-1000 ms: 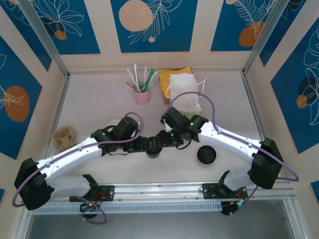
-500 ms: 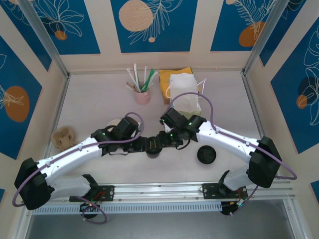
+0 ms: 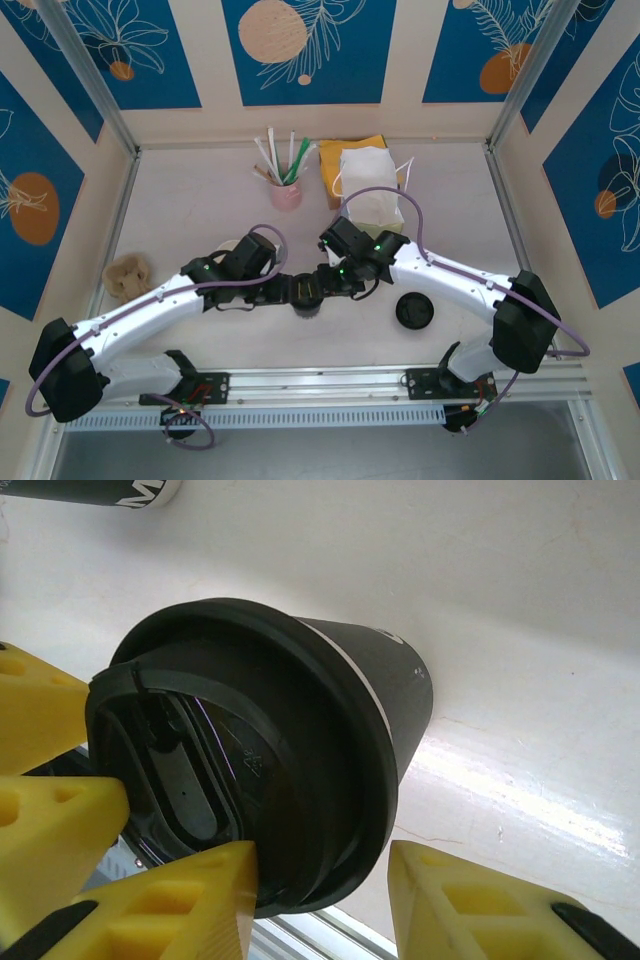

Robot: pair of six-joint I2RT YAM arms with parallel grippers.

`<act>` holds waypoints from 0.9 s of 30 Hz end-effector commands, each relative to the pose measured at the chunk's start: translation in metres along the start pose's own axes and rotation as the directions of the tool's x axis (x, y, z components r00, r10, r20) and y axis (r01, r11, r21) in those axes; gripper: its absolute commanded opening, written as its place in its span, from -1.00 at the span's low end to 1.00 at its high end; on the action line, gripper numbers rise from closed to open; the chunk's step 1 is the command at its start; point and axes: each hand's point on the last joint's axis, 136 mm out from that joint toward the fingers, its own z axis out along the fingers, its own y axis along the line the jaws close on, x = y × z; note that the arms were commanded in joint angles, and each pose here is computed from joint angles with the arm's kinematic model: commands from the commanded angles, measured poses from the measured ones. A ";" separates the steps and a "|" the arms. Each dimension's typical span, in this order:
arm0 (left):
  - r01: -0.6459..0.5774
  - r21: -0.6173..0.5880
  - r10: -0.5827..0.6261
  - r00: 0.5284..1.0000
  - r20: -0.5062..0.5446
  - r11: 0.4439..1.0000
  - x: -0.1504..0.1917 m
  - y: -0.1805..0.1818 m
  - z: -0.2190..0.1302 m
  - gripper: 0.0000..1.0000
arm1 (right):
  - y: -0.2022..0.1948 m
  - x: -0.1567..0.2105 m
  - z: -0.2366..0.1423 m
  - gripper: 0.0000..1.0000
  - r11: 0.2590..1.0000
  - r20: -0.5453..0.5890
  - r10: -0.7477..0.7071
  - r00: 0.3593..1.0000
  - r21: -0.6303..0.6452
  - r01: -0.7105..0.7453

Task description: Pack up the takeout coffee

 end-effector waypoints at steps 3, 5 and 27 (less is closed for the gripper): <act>-0.011 -0.002 0.011 1.000 0.005 1.000 -0.005 0.000 -0.002 -0.09 | -0.005 0.004 -0.003 -0.21 1.000 -0.027 -0.005 1.000 0.024 0.006; -0.014 0.007 0.014 1.000 0.003 1.000 -0.006 -0.002 -0.002 -0.09 | -0.005 0.003 -0.005 -0.21 1.000 -0.023 -0.004 1.000 0.024 0.004; -0.036 -0.032 0.035 0.999 -0.025 0.999 -0.019 0.002 0.007 -0.26 | -0.003 0.002 -0.003 -0.23 1.000 -0.034 -0.009 0.999 0.011 0.009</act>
